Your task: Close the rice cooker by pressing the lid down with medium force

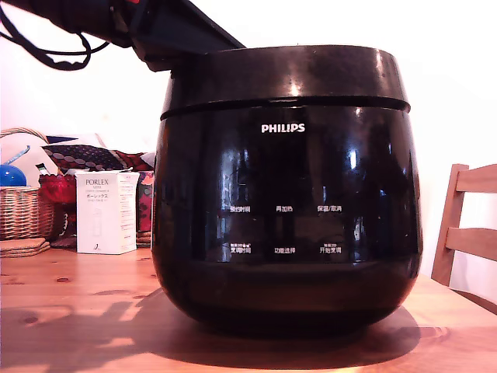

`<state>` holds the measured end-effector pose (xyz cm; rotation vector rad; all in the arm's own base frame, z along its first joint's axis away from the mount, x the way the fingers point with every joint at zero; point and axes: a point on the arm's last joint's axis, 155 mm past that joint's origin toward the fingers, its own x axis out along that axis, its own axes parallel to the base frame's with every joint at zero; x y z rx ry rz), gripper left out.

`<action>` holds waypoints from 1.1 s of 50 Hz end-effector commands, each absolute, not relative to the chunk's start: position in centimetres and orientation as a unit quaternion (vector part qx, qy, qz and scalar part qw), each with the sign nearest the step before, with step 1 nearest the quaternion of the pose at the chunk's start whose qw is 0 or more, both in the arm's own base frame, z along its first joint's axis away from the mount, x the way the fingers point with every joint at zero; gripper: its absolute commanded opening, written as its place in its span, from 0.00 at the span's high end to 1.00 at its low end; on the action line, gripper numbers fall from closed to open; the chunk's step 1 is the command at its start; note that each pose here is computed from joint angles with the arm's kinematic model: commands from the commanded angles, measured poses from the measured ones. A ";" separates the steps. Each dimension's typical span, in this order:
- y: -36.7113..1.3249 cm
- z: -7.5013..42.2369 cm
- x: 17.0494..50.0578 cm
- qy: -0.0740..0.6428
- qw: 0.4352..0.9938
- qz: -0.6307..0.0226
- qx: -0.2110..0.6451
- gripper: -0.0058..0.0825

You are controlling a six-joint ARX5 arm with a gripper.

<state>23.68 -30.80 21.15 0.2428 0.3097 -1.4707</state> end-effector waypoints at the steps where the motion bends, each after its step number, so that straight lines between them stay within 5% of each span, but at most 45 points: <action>1: -29.7 16.1 23.2 0.209 0.718 -0.657 0.100 0.96; 55: -29.4 11.0 23.1 0.238 0.709 -0.654 0.114 0.96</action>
